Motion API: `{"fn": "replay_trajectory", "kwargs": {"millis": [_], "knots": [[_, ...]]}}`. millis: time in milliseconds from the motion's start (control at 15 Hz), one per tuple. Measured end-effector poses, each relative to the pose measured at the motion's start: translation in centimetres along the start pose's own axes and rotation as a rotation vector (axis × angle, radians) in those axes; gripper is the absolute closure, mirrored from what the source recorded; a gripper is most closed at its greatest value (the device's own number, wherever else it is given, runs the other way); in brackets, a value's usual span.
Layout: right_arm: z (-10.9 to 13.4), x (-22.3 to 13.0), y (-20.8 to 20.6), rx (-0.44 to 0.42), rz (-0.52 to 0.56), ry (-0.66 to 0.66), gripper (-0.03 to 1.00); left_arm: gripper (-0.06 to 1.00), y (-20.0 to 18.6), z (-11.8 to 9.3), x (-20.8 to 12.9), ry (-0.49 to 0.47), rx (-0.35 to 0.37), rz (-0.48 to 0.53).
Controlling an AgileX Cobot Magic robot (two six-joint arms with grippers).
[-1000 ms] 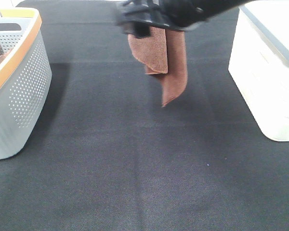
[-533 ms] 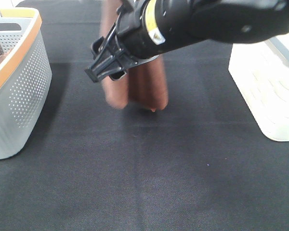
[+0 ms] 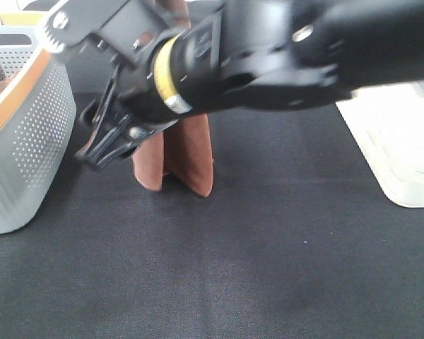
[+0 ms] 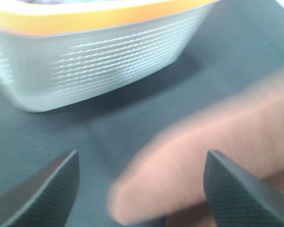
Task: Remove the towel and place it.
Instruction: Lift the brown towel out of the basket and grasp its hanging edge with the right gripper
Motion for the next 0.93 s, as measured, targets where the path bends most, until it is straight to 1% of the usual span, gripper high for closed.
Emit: {"fn": "replay_trajectory", "kwargs": {"millis": [133,333,400,533,733,867,933], "knots": [[0.3,0.0,0.7,0.012,-0.001,0.011,0.27,0.94,0.4,0.1,-0.5,0.003,0.014,0.032],[0.9,0.8,0.8,0.048,-0.059,0.011,0.27,0.94,-0.6,0.0,0.4,-0.017,-0.005,0.003],[1.0,0.8,1.0,0.053,-0.063,0.011,0.27,0.94,-1.1,-0.1,0.9,-0.025,-0.013,-0.013],[1.4,0.1,1.7,0.06,-0.037,0.007,0.27,0.94,-2.2,0.0,1.6,-0.039,-0.025,-0.038],[1.4,0.6,2.5,0.056,-0.04,0.008,0.27,0.94,-2.2,-0.1,1.6,-0.042,-0.03,-0.032],[1.1,-0.1,3.5,0.027,0.02,0.007,0.27,0.94,-2.2,-0.1,1.5,-0.042,-0.028,-0.028],[0.7,-0.8,4.1,-0.01,0.084,0.024,0.27,0.94,-2.2,0.0,1.3,-0.038,-0.023,-0.013]]}}
Point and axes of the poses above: a point on each arm's last joint axis where the gripper is mounted, y pointing out along that axis toward the gripper, z along the wrist's bending axis when the last joint is at zero, x = y × z, the point moved 5 cm from there along y, pointing out along that axis toward the gripper, and after that the axes turned 9 degrees about -y, right-handed, at the moved point
